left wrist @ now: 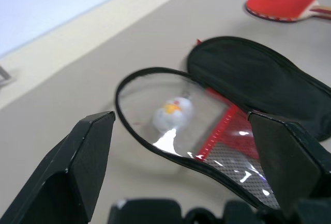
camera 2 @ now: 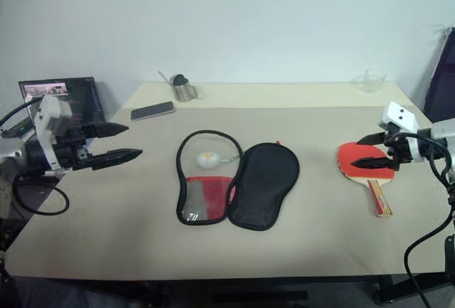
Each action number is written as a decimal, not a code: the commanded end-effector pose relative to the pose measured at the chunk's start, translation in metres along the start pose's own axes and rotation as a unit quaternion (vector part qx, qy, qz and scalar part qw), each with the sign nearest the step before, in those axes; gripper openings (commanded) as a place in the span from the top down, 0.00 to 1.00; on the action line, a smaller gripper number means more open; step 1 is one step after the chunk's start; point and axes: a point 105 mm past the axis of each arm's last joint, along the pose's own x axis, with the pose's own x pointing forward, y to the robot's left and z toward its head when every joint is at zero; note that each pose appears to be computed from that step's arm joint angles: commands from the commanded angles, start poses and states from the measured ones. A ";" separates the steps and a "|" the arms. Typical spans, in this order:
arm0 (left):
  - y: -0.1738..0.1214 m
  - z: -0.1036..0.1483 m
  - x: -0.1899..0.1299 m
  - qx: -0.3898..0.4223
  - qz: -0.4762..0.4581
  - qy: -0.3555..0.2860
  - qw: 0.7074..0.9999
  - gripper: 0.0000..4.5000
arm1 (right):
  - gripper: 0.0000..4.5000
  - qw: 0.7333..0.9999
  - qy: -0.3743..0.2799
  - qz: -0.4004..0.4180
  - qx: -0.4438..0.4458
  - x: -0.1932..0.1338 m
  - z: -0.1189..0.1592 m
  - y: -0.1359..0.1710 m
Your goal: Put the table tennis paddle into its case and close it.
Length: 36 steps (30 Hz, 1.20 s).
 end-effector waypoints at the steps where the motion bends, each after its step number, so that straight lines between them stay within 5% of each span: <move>1: 0.004 0.017 -0.008 0.030 0.010 -0.006 0.999 0.00 | 0.16 0.999 -0.036 -0.014 -0.036 -0.003 0.024 0.000; 9: 0.011 0.019 0.021 0.028 0.022 -0.023 0.999 0.00 | 0.16 0.998 -0.045 -0.026 -0.037 -0.004 0.029 0.001; 19: 0.015 -0.061 0.075 -0.177 0.056 0.016 0.983 0.00 | 0.16 0.998 -0.021 -0.058 -0.001 -0.025 0.009 0.015; 27: -0.010 -0.096 0.104 -0.258 0.039 0.054 0.964 0.00 | 0.16 0.998 0.002 -0.062 0.009 -0.033 0.003 0.023; 36: -0.035 -0.103 0.133 -0.309 0.031 0.063 0.949 0.00 | 0.16 0.997 0.002 -0.072 0.009 -0.035 0.004 0.020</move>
